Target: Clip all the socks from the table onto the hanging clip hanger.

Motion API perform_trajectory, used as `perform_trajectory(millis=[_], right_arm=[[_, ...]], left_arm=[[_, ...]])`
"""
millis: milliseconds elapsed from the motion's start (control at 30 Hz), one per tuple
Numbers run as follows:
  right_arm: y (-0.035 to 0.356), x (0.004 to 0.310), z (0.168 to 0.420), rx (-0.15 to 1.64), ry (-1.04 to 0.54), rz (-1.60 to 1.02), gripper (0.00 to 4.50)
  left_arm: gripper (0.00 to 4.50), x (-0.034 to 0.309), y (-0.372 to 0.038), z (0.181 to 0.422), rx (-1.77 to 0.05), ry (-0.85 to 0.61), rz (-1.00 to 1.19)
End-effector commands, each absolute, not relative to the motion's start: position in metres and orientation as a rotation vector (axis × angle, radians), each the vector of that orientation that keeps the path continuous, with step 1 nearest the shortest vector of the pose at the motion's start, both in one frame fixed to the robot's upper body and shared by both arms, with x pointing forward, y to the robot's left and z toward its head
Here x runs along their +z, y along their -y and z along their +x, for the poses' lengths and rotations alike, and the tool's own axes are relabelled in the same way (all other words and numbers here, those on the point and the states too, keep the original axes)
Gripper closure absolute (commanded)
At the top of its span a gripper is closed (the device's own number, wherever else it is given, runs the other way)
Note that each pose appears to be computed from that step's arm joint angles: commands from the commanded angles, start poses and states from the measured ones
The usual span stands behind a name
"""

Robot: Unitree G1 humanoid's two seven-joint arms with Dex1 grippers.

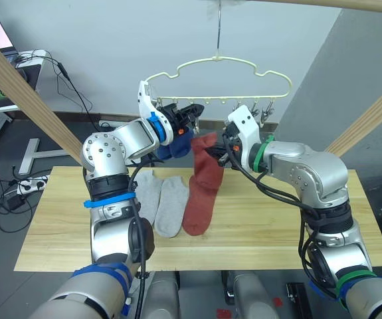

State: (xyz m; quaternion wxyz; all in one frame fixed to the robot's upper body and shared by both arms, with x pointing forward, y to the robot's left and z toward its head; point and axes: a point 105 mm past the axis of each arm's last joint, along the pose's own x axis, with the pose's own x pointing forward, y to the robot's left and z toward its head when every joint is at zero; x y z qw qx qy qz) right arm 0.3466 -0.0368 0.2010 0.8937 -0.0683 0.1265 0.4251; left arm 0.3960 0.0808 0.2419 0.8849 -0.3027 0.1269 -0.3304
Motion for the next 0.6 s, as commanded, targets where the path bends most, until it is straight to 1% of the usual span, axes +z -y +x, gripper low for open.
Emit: perform_trajectory(millis=[33,133,367,433,500,600], right_arm=[[0.035,0.217,0.344,0.895,-0.197,-0.139,4.5],[0.036,0.216,0.342,0.894,-0.201,-0.141,4.5],[0.041,0.215,0.332,0.896,-0.211,-0.14,4.5],[0.043,0.215,0.328,0.895,-0.214,-0.139,4.5],[0.044,0.215,0.326,0.891,-0.218,-0.138,4.5],[0.048,0.214,0.325,0.88,-0.228,-0.138,4.5]], left_arm=[[4.17,0.242,-0.082,0.394,-0.678,-0.23,-0.554],[4.17,0.239,-0.081,0.39,-0.685,-0.211,-0.489],[4.17,0.229,-0.075,0.38,-0.682,-0.088,-0.168],[4.17,0.227,-0.072,0.379,-0.687,-0.068,-0.127],[3.43,0.226,-0.073,0.382,-0.676,-0.061,-0.145],[2.48,0.232,-0.073,0.384,-0.672,-0.024,-0.159]])
